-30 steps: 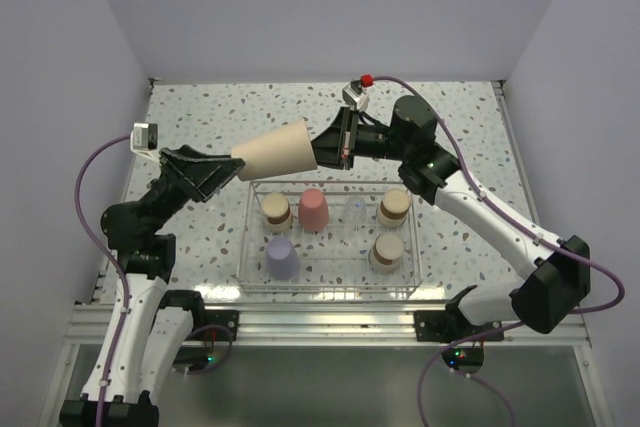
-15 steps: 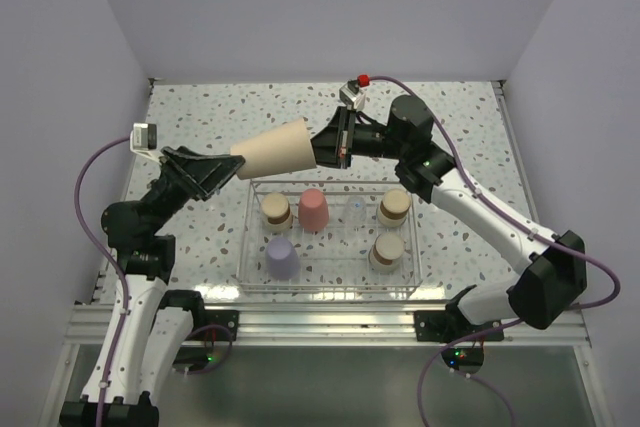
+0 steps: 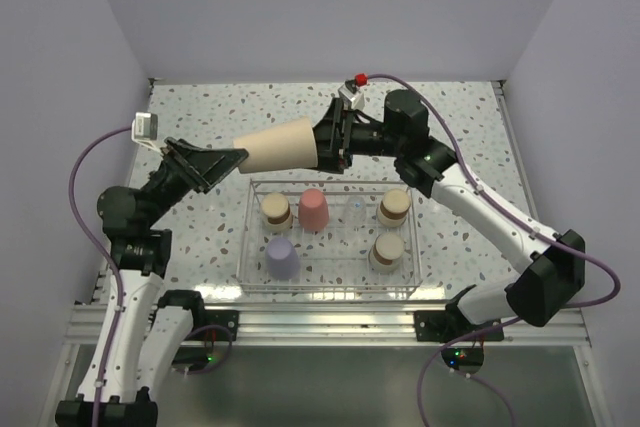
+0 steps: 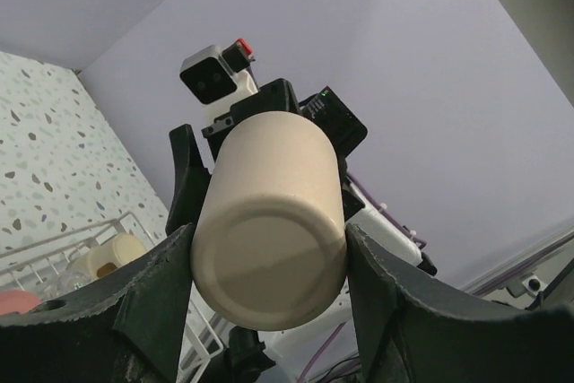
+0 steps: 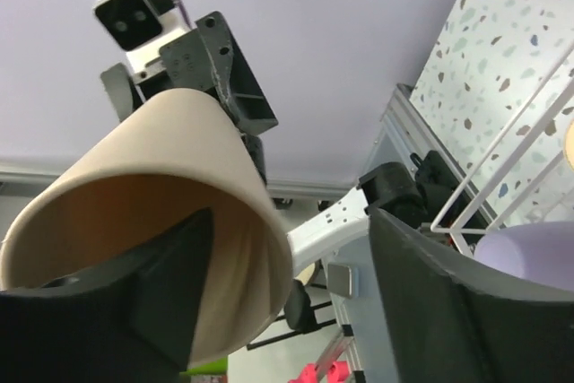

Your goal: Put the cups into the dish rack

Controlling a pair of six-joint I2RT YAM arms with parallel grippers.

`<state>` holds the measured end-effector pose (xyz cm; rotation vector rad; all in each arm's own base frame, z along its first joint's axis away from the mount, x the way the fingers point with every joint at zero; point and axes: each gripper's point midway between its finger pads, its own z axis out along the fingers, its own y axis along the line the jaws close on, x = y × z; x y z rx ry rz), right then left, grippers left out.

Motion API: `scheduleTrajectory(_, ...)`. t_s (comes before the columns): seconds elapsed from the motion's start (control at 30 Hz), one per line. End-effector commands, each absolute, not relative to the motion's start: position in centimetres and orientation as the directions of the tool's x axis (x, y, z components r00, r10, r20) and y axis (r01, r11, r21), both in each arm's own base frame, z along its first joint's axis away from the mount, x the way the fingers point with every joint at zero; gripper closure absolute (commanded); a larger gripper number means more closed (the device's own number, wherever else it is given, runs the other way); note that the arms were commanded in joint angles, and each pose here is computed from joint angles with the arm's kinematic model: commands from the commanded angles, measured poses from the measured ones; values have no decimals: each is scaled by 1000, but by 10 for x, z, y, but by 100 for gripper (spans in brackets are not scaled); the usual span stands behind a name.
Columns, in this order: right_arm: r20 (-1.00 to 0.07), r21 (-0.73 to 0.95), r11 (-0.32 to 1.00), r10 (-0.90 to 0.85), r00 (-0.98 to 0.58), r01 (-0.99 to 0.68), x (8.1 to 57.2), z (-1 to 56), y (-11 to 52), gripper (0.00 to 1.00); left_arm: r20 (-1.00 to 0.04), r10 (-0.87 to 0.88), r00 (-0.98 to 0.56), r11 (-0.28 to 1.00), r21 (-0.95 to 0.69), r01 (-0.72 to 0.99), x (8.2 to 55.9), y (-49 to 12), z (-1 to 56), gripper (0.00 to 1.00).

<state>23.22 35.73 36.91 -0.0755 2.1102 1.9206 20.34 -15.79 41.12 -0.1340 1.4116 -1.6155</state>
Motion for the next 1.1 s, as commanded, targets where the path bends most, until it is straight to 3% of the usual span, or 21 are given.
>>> scheduleTrajectory(0.0,-348,923,224,149,-926,-311,235,374,347,22,-584,-648,-489,211,-754,622,200,-160,431,92)
scheduleTrajectory(0.03,-359,917,242,149,-921,-318,236,374,345,15,-594,-641,-486,228,-752,619,201,-160,431,93)
scheduleTrajectory(0.13,-381,902,283,162,-910,-327,241,373,332,11,-617,-618,-487,281,-752,596,207,-160,430,98)
scheduleTrajectory(0.57,-428,757,642,341,-837,-126,273,312,212,12,-691,-485,-535,578,-713,397,238,-141,394,100)
scheduleTrajectory(0.83,-446,714,693,346,-826,-95,273,302,201,12,-703,-408,-583,685,-658,314,250,-144,379,100)
scheduleTrajectory(1.0,-484,673,734,338,-807,-96,278,302,193,12,-671,-305,-676,806,-560,193,266,-172,347,100)
scheduleTrajectory(1.07,-502,653,750,332,-799,-99,281,303,189,13,-678,-233,-697,819,-523,235,256,-196,347,100)
